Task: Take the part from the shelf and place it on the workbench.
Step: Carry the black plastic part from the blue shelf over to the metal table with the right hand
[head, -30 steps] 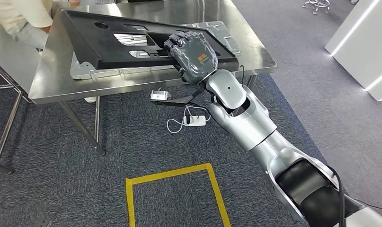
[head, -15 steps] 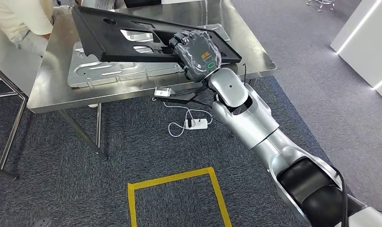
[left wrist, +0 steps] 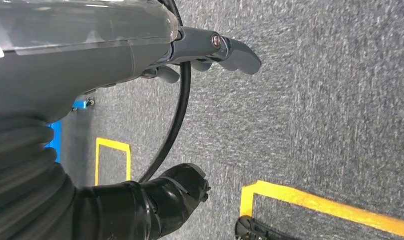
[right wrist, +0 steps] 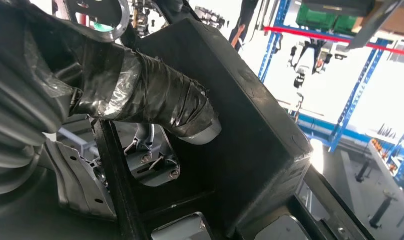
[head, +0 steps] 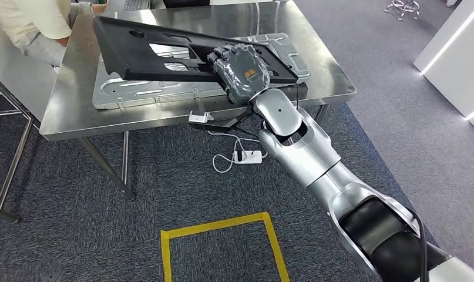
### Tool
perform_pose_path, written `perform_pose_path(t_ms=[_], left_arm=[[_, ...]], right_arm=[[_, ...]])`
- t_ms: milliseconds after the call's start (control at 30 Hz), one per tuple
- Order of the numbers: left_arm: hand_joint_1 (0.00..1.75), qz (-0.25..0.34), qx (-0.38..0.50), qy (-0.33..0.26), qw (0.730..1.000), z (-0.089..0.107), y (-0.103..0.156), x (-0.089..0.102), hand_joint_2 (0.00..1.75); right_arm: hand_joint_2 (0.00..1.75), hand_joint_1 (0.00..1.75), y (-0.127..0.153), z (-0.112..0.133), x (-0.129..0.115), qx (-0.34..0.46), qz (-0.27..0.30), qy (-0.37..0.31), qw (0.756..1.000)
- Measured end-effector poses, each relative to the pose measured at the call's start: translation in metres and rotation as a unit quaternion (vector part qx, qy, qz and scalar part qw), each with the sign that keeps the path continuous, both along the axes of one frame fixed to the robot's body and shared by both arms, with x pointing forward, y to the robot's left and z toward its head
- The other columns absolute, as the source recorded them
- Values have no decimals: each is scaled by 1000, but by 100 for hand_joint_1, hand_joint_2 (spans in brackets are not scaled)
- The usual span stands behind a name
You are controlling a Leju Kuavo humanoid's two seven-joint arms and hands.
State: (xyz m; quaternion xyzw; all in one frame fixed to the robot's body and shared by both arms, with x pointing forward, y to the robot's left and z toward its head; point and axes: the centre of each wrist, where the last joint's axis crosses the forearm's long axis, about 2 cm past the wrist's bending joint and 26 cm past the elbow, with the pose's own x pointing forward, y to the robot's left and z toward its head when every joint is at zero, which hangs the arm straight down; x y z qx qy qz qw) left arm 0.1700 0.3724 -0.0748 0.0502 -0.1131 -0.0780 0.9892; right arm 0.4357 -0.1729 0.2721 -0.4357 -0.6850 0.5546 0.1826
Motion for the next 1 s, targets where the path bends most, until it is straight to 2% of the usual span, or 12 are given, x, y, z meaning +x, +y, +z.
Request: perform_pose_path(t_ms=[533, 1000], left_arm=[[0, -18, 15, 8, 1000, -2, 8, -10, 175], [0, -24, 25, 7, 999, -2, 12, -11, 175]], right_arm=[[175, 175, 0, -14, 2, -14, -28, 18, 999], [175, 175, -3, -24, 4, -31, -50, 34, 998]])
